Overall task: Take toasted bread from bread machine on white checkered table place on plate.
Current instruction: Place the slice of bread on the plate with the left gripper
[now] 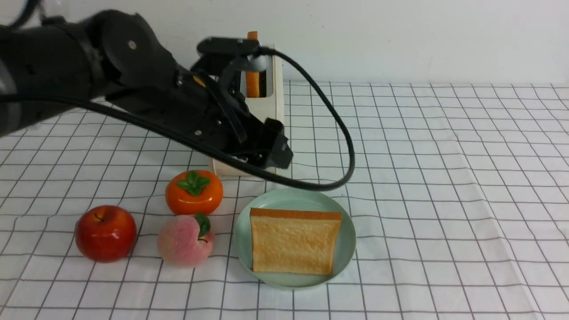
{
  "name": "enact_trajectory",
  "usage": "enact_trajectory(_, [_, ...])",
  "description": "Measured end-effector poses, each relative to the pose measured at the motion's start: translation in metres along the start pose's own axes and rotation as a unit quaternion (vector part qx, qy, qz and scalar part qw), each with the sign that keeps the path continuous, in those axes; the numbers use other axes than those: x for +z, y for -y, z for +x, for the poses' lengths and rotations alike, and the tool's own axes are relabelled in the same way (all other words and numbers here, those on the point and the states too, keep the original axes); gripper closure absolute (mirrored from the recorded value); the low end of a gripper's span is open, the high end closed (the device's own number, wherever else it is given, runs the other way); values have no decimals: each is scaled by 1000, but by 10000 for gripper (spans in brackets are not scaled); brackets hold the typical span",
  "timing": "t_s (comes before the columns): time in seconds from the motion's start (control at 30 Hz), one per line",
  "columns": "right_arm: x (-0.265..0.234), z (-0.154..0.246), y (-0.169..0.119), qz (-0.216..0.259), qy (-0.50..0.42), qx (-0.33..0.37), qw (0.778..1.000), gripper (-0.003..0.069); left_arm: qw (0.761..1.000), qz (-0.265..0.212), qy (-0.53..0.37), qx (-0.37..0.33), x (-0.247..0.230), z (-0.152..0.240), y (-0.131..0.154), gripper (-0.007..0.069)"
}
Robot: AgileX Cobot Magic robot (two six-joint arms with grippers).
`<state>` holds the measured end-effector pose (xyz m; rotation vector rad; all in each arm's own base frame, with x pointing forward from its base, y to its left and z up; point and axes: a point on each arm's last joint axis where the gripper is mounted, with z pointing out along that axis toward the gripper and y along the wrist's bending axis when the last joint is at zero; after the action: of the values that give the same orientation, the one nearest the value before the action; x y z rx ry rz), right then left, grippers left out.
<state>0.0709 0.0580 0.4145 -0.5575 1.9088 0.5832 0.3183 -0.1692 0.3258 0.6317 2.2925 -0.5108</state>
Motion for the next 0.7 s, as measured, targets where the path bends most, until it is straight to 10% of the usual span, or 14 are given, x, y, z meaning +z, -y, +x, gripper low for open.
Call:
enact_trajectory(0.4, [14,-2,8,0,-22,12,1000,659,989,-60,112,70,-96,-15,15,631])
enact_trajectory(0.7, [35,-9,17,-9,-55,36,998,659,995,-46,78,29,-122,12,25,638])
